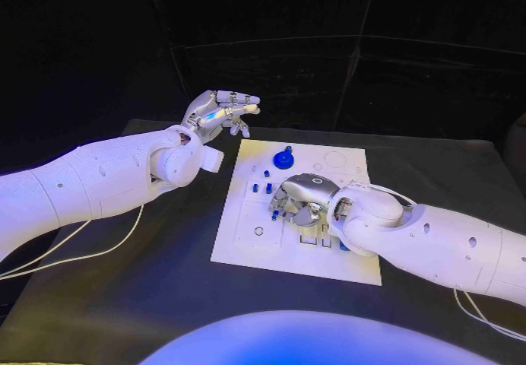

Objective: Assemble the parts on the task board

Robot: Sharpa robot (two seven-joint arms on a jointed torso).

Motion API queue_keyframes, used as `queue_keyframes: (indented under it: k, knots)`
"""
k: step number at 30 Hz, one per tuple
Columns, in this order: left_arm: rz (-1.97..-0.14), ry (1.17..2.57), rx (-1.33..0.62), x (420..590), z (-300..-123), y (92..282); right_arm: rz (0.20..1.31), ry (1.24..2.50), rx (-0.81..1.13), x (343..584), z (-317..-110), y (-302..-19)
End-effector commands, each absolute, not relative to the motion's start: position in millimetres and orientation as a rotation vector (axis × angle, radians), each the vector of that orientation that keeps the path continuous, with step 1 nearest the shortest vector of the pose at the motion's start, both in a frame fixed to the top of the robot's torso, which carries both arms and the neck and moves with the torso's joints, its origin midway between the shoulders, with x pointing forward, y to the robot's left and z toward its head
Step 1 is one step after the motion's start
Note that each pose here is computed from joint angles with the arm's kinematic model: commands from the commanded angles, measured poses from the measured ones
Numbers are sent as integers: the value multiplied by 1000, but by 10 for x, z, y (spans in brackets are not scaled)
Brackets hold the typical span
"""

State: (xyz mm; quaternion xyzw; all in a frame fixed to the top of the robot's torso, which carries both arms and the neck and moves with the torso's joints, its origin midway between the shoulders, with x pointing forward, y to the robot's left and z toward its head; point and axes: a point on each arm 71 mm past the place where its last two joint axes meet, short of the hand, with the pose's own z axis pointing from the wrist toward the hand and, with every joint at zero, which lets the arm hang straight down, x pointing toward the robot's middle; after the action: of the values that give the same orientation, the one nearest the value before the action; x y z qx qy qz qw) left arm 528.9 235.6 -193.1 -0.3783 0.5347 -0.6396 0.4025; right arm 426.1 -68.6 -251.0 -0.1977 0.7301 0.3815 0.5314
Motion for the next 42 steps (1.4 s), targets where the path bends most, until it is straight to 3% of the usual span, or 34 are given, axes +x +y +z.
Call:
queue_keyframes:
  k: [1, 42]
  knots:
    - [-1631, 1351, -953, 5287, -1917, 2348, 915, 1750, -482, 4261, -2514, -684]
    - [-1633, 1353, -954, 5287, -1918, 2349, 886, 1792, -520, 4262, -2585, -648]
